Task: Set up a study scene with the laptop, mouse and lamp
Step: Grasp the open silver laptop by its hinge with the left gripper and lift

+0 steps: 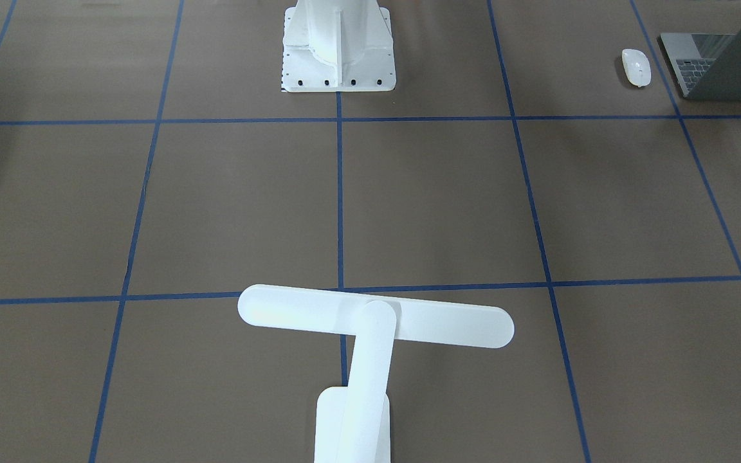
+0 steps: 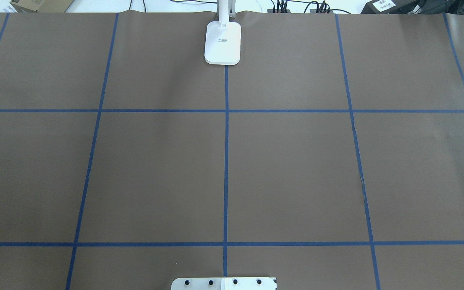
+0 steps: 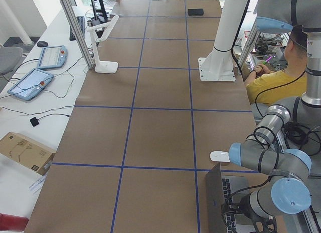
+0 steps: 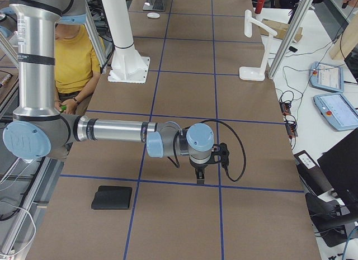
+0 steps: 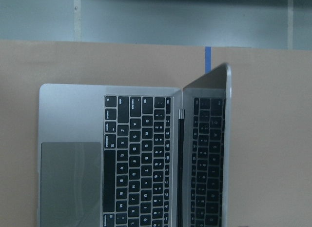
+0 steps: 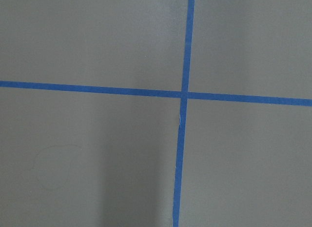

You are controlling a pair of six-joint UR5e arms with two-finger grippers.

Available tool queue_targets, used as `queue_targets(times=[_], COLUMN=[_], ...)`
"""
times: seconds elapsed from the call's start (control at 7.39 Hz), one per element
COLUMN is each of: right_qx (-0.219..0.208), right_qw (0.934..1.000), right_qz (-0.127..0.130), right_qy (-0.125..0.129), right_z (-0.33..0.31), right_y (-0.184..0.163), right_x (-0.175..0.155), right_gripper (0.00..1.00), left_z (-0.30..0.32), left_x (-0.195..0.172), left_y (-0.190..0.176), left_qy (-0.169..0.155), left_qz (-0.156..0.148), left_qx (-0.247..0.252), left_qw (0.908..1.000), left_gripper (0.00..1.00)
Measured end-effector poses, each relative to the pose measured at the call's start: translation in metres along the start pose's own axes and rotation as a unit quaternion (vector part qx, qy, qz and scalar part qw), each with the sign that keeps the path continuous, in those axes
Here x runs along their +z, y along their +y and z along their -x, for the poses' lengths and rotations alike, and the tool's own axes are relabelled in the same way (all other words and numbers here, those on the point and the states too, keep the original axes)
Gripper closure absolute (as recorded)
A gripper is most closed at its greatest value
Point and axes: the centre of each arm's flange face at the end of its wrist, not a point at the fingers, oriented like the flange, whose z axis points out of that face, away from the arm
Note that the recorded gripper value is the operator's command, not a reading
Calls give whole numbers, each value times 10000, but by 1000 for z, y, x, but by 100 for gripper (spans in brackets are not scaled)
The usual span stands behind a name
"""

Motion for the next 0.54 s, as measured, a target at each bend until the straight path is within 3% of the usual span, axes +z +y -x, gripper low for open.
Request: queue_targets(times=[0.41, 0.54], right_qx=[2, 2], right_qw=[10000, 10000], right_qz=[4, 3], right_qy=[0, 0], right_z=[0, 0], right_y=[0, 0], right_x=[0, 0], right_gripper=[0, 0], left_z=[7, 9], left_x=[16, 19], left_y=[-5, -6], left_qy=[39, 50], left_qz=[176, 218], left_qx=[-117, -136], left_qw=[9998, 9997], left_gripper=[15, 22])
